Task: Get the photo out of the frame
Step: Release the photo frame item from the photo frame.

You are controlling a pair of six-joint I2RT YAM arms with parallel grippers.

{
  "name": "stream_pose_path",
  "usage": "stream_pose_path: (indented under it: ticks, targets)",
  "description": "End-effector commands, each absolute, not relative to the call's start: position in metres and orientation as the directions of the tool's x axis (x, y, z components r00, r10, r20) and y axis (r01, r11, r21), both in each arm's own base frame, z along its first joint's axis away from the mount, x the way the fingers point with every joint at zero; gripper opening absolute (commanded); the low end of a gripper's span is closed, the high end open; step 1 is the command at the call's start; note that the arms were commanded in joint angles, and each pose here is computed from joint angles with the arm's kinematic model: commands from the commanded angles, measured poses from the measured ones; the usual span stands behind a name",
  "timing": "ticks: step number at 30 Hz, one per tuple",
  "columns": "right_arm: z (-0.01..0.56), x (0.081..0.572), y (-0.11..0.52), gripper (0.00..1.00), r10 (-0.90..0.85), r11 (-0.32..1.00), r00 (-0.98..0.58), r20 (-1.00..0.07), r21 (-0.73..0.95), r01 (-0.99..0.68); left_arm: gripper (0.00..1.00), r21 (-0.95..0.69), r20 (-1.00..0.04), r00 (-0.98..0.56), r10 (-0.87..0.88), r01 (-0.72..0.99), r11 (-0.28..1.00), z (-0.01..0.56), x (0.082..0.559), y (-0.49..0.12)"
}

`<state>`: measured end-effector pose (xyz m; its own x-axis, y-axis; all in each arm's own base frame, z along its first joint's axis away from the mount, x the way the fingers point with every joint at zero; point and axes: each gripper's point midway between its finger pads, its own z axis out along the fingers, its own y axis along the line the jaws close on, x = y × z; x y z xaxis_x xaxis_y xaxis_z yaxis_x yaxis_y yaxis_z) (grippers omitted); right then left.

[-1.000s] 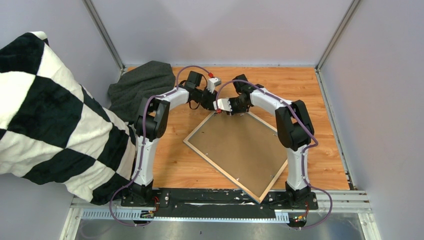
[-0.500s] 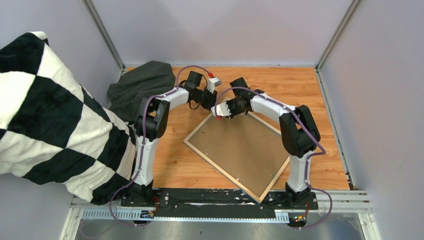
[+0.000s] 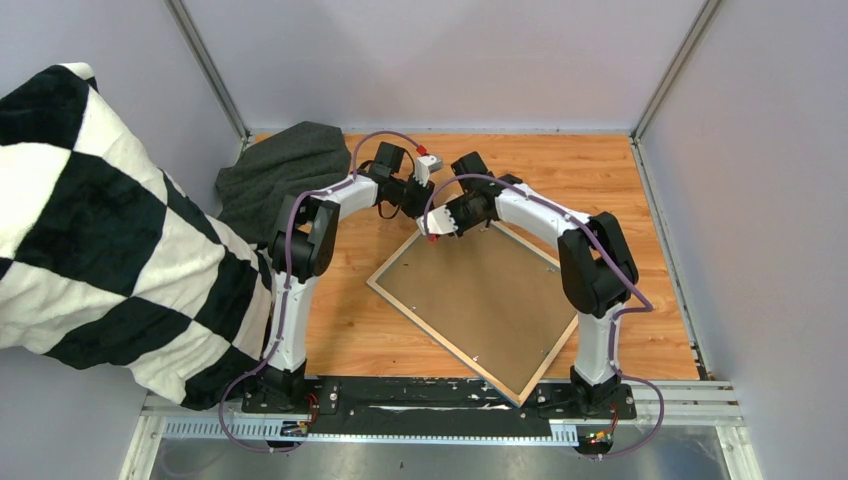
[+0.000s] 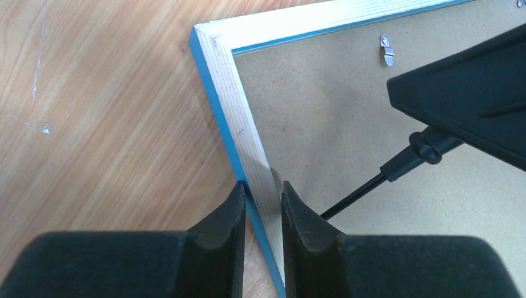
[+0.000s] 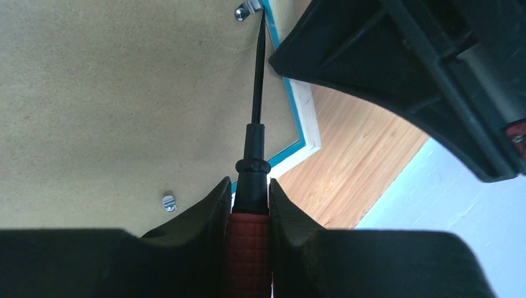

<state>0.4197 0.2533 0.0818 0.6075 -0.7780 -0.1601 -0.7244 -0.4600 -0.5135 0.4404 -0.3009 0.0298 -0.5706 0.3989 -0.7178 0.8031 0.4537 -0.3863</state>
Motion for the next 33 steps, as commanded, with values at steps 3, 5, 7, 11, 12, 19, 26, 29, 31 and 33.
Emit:
stream_pose_path:
  ticks: [3, 5, 7, 11, 12, 19, 26, 29, 31, 33]
  targets:
    - [0.040, 0.331, 0.271, 0.00, -0.684, -0.638, 0.660, -0.310, -0.185, -0.748, 0.00, -0.587, -0.470, -0.708, 0.527, 0.696, 0.413, -0.038, 0.353, -0.304]
    - [0.033, 0.330, 0.270, 0.00, -0.697, -0.633, 0.644, -0.316, -0.149, -0.759, 0.00, -0.588, -0.468, -0.709, 0.527, 0.695, 0.413, -0.039, 0.352, -0.304]
    - [0.024, 0.328, 0.267, 0.00, -0.708, -0.622, 0.621, -0.336, -0.119, -0.774, 0.00, -0.587, -0.469, -0.709, 0.527, 0.696, 0.414, -0.038, 0.352, -0.304]
    - [0.019, 0.329, 0.268, 0.00, -0.713, -0.580, 0.562, -0.420, -0.096, -0.809, 0.00, -0.588, -0.469, -0.709, 0.527, 0.696, 0.413, -0.038, 0.352, -0.304]
    - [0.017, 0.328, 0.267, 0.00, -0.713, -0.574, 0.549, -0.436, -0.087, -0.814, 0.00, -0.588, -0.468, -0.709, 0.527, 0.695, 0.413, -0.038, 0.352, -0.304]
    - [0.015, 0.330, 0.262, 0.00, -0.705, -0.552, 0.502, -0.501, -0.057, -0.832, 0.00, -0.588, -0.468, -0.709, 0.527, 0.695, 0.413, -0.039, 0.352, -0.304]
    - [0.016, 0.327, 0.260, 0.00, -0.690, -0.566, 0.510, -0.515, -0.057, -0.823, 0.00, -0.590, -0.467, -0.710, 0.528, 0.694, 0.413, -0.039, 0.352, -0.304]
    - [0.022, 0.324, 0.261, 0.00, -0.663, -0.592, 0.544, -0.515, -0.083, -0.801, 0.00, -0.589, -0.468, -0.709, 0.527, 0.695, 0.412, -0.038, 0.352, -0.304]
    - [0.026, 0.326, 0.261, 0.00, -0.656, -0.602, 0.562, -0.503, -0.100, -0.792, 0.00, -0.590, -0.467, -0.709, 0.528, 0.695, 0.412, -0.039, 0.352, -0.304]
    - [0.029, 0.328, 0.261, 0.00, -0.652, -0.616, 0.586, -0.481, -0.115, -0.779, 0.00, -0.588, -0.470, -0.708, 0.527, 0.697, 0.411, -0.038, 0.353, -0.304]
